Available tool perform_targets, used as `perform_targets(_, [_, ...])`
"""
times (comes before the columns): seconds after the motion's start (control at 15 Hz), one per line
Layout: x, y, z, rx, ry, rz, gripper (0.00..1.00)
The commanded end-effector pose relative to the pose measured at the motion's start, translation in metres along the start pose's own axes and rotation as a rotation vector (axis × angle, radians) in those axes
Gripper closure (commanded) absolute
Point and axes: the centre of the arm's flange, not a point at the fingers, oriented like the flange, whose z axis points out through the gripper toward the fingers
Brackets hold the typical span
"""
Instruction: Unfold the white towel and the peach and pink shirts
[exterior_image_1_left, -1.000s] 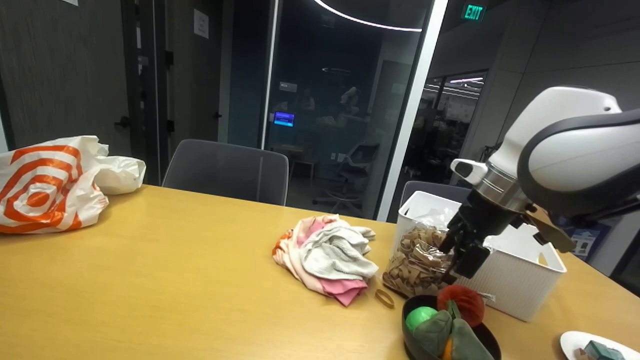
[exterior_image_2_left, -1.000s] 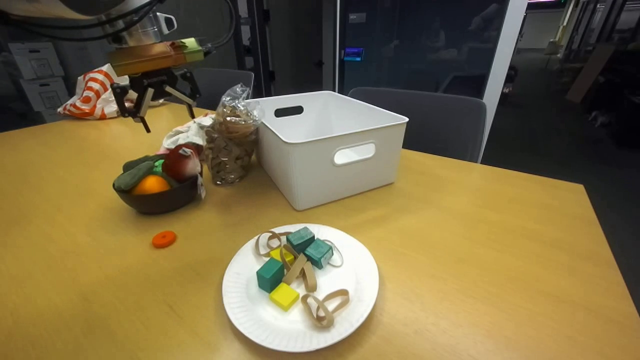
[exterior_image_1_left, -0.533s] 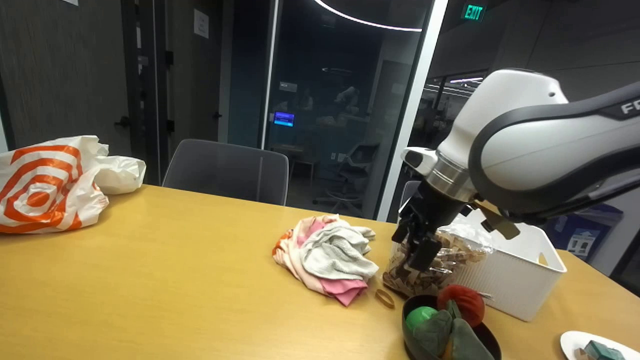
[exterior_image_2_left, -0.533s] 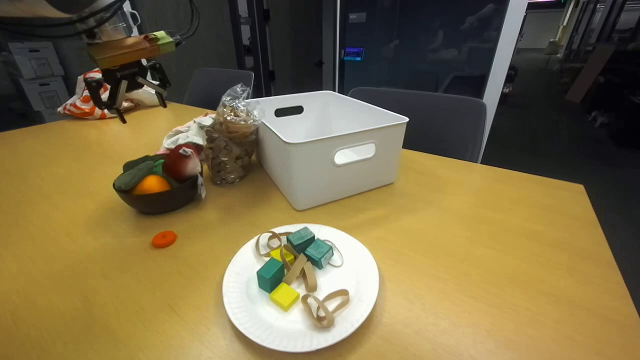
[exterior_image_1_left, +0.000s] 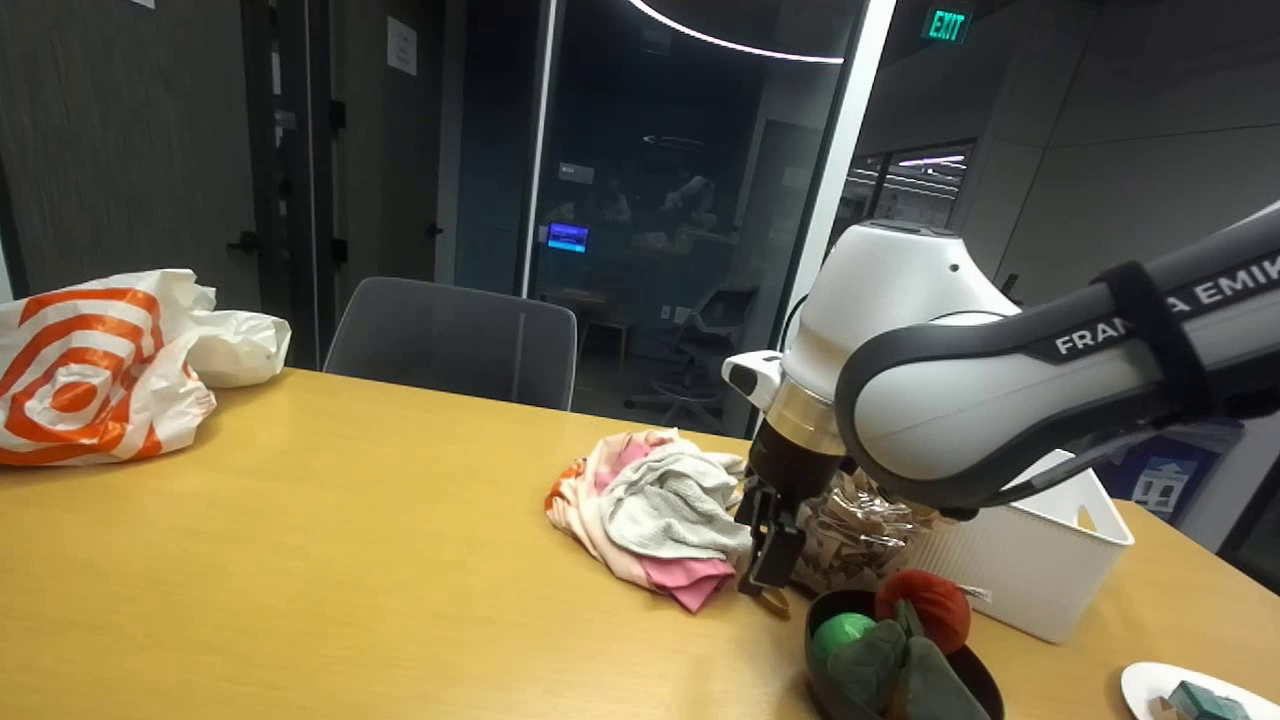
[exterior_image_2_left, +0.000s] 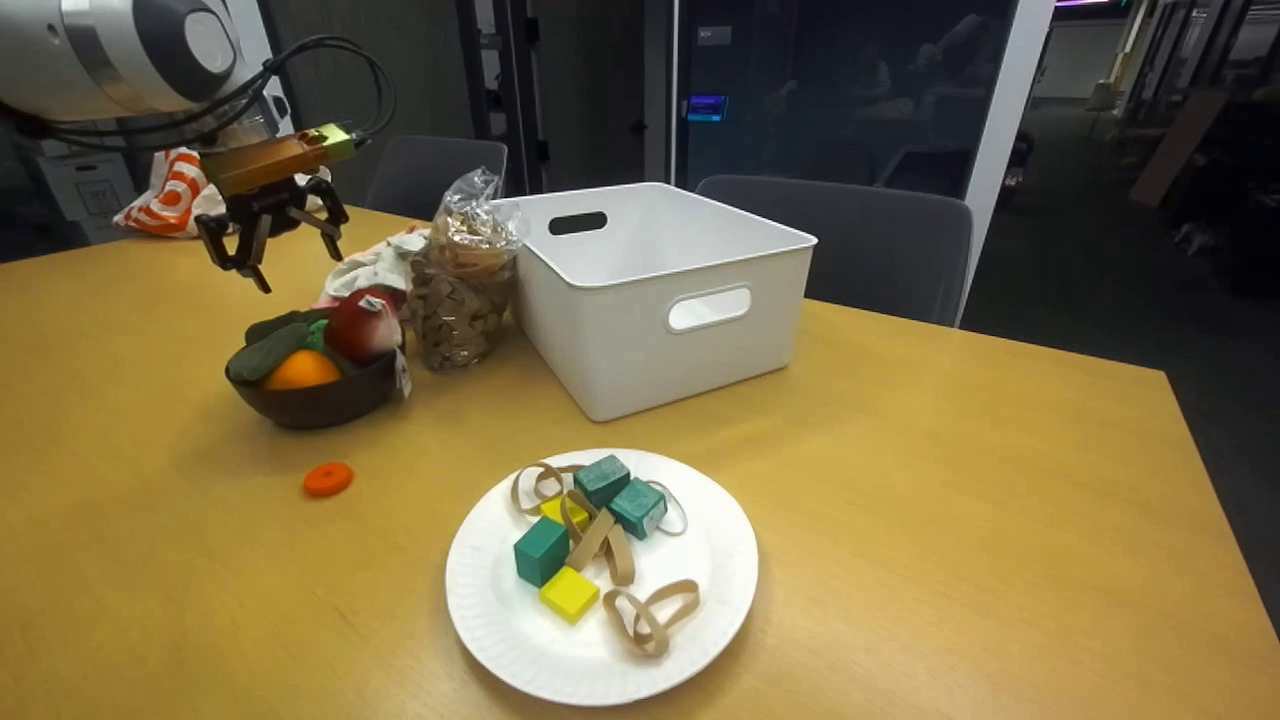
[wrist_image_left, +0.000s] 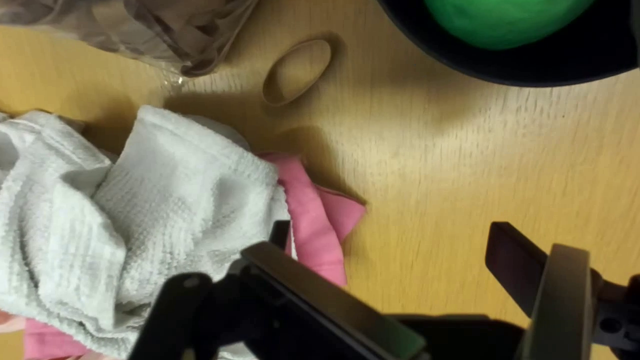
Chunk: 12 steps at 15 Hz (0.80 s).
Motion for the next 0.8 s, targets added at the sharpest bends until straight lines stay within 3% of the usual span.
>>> perform_targets(0.0, [0.001,0.001,0.0,-0.001,0.002,0.001,0.0])
perform_targets(0.2, [0.002,0.003,-0.002,-0.005,0.006,0.002,0.0])
perform_targets(0.27, [0.006,0.0,-0.004,-0.005,0.042,-0.007,0.0])
perform_targets(0.53, [0.036,0.003,-0.007,-0.044,0.088,-0.039,0.0])
perform_targets(0.73, [0.049,0.022,0.001,-0.161,0.082,-0.071,0.0])
